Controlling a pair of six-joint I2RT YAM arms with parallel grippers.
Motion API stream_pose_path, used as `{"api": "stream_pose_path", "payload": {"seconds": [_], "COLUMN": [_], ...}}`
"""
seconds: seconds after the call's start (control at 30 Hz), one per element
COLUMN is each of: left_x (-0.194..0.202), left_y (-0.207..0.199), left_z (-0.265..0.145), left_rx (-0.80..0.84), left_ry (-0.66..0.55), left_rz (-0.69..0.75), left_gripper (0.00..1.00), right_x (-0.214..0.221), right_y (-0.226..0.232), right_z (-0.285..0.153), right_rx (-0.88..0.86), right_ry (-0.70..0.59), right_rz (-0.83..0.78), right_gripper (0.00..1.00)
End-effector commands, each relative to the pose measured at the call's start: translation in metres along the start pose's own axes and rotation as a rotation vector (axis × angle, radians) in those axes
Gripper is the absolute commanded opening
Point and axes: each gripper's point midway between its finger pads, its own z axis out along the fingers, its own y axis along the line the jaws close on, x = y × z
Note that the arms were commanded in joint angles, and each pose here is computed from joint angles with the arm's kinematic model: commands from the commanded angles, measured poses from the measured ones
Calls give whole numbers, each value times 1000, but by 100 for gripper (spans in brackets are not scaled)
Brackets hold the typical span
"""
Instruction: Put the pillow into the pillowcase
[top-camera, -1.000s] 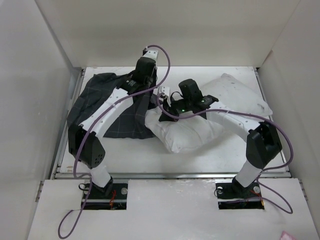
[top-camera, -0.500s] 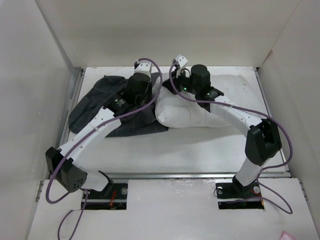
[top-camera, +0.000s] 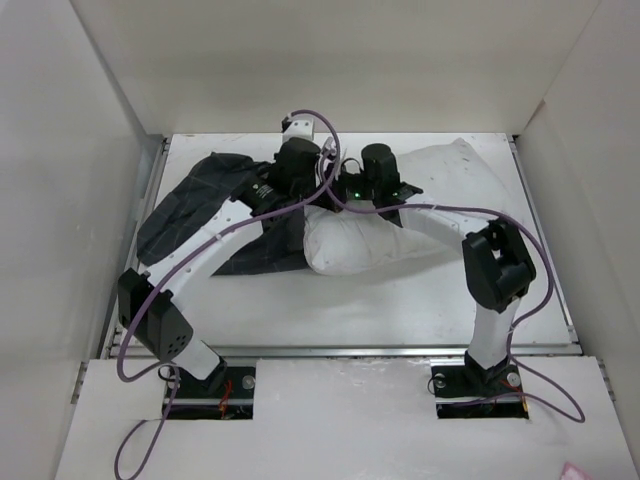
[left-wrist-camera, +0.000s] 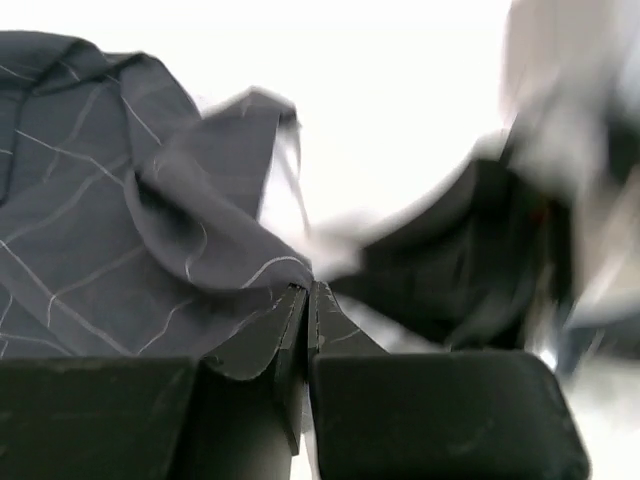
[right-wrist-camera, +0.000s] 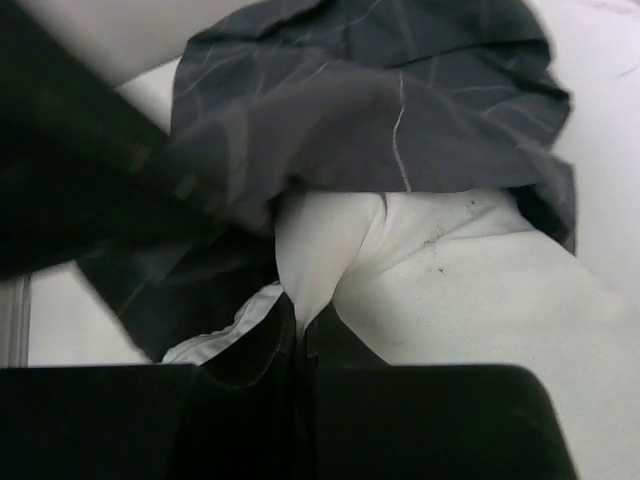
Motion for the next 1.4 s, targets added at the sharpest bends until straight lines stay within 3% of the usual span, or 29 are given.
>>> {"api": "stream_pose_path", "payload": {"seconds": [0.0,0.2,0.4,0.5,0.53,0.6,0.7,0.83,1.03,1.23,1.3,1.37], "left_x": [-44,-53,-30,-9,1,13,24,42,60,77,74,69], "left_y": [3,-7,-45,-74,-73,-66,-47,-41,20,8,4,-1], "left_z": [-5,-3,-18,-33,-30,-32,-38,-44,-40,-33,-28,-21], "left_rx": [-38,13,226,386,388,341,258,257,-57,1,9,21], "left_ry": [-106,-92,-17,39,63,93,100,147,148,201,188,168], "left_rz": [-87,-56,-14,5,12,9,-11,-27,-31,-27,-20,-8], "left_gripper": [0,0,0,0,0,0,0,0,0,0,0,0], "right_x": [-20,10,-57,-88,-91,-107,-107,-121,-109,-109,-101,-90], "right_y": [38,57,27,6,-4,-30,-48,-83,-99,-131,-138,-136], "right_z": [-8,0,22,31,35,23,11,-13,-24,-29,-25,-18], "right_rx": [-175,-334,-201,-107,-64,24,-23,38,16,159,184,165], "right_ry": [-82,-40,-244,-384,-427,-555,-609,-713,-632,-659,-638,-582], "right_rz": [-179,-171,-223,-149,-60,-36,61,172,197,343,374,347], "right_gripper": [0,0,0,0,0,0,0,0,0,0,12,48]}}
